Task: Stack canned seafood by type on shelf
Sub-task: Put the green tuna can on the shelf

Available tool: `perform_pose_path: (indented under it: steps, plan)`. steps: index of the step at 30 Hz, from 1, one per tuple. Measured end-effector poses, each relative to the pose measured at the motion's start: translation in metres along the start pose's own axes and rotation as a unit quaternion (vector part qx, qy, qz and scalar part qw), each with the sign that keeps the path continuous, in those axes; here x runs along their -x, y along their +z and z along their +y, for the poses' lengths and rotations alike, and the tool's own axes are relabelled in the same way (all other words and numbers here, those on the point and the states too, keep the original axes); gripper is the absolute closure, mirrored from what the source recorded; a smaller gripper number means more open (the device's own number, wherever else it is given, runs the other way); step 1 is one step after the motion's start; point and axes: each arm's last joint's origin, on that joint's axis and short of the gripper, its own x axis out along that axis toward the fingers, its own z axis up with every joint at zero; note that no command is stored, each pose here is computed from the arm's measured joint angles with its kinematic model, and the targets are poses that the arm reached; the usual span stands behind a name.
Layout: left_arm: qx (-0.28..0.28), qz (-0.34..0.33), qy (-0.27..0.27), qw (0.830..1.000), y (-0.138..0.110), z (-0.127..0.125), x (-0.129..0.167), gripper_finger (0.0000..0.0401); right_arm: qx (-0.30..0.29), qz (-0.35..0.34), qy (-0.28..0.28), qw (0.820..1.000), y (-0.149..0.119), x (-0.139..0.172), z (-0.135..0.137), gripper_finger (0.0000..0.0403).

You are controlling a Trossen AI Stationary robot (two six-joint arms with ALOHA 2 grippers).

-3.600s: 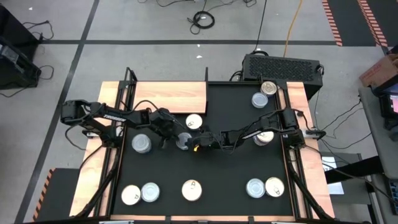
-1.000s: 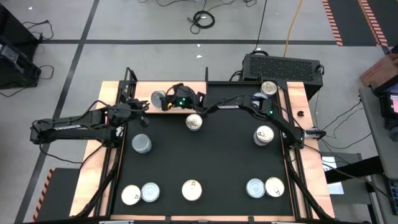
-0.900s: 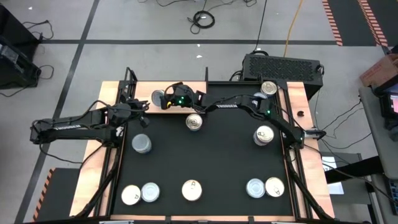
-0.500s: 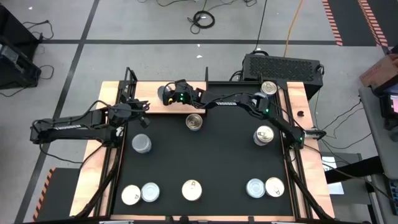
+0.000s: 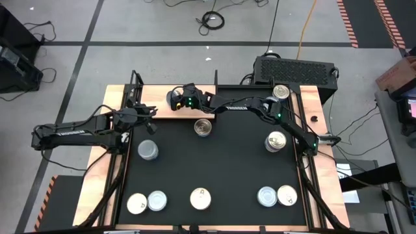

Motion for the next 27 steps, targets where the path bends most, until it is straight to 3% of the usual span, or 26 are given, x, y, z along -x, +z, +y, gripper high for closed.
perform_pose_path:
  steps: [27]
  plan:
    - [0.000, 0.000, -0.005, 1.000, 0.0001, -0.0003, 0.0000, 0.0336, 0.053, 0.001, 0.000, 0.999, 0.0000, 0.0001, 0.0000, 0.0229]
